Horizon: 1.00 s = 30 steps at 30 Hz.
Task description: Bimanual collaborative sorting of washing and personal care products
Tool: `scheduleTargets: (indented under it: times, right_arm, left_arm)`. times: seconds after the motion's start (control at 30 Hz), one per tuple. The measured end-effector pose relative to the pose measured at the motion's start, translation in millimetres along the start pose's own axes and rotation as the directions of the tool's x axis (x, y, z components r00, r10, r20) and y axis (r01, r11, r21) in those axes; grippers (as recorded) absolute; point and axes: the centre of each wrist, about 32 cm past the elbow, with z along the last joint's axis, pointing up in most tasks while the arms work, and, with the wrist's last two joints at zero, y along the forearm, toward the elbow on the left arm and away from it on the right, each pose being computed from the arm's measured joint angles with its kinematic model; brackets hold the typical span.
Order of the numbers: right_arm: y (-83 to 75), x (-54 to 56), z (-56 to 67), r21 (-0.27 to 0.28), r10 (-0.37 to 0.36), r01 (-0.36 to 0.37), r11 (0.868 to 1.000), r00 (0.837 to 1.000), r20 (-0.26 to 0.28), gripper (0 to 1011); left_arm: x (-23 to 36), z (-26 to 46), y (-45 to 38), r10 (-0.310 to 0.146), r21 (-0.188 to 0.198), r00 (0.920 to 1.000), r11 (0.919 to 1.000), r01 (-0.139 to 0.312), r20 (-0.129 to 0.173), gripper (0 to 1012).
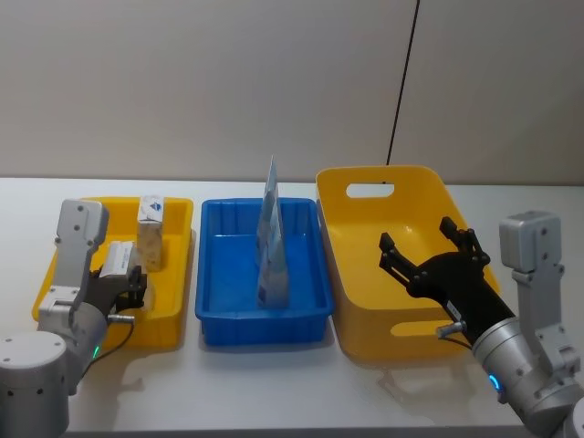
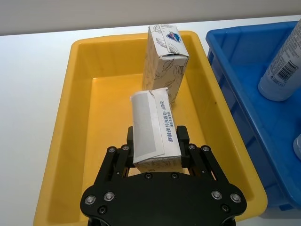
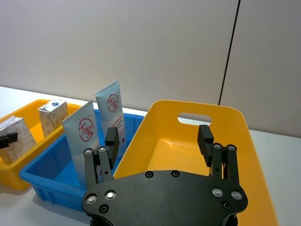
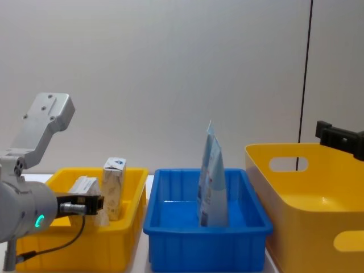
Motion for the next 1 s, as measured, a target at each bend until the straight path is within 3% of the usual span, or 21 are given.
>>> scheduleTargets:
  times: [0.2, 0.33, 0.57, 0.8, 0.9, 1.0]
  right_arm:
    - [0.0, 0.0, 0.0, 0.0, 0.0, 0.0, 1.0, 1.0, 0.0, 1003]
    - [0.0, 0.0, 0.0, 0.0, 0.0, 0.0, 1.0, 1.0, 0.0, 1003]
    - [0.0, 0.0, 0.0, 0.0, 0.0, 0.0, 1.0, 1.0, 0.0, 1003]
    - [0.0, 0.0, 0.0, 0.0, 0.0, 0.0, 1.0, 1.0, 0.0, 1003]
    - [0.0, 0.0, 0.0, 0.0, 0.0, 0.0, 1.0, 1.0, 0.0, 1003]
    - [0.0, 0.0, 0.0, 0.0, 0.0, 0.0, 1.0, 1.0, 0.0, 1003]
  left_arm:
    - [0.7, 0.3, 0.6, -0.004, -0.002, 1.0, 1.0, 0.004, 0.008, 447]
    - [2.3, 2.1, 2.5, -0.017, -0.01, 0.9994, 0.9998, 0.017, 0.03, 447]
    - [7.1, 9.7, 9.4, -0.046, -0.048, 0.9938, 0.9976, 0.051, 0.101, 447]
    - [13.5, 19.3, 17.3, -0.073, -0.104, 0.9814, 0.9902, 0.093, 0.177, 446]
    - [16.6, 24.2, 20.5, -0.09, -0.13, 0.9733, 0.9842, 0.12, 0.211, 446]
    - [21.2, 30.5, 24.5, -0.114, -0.159, 0.9599, 0.9745, 0.158, 0.256, 447]
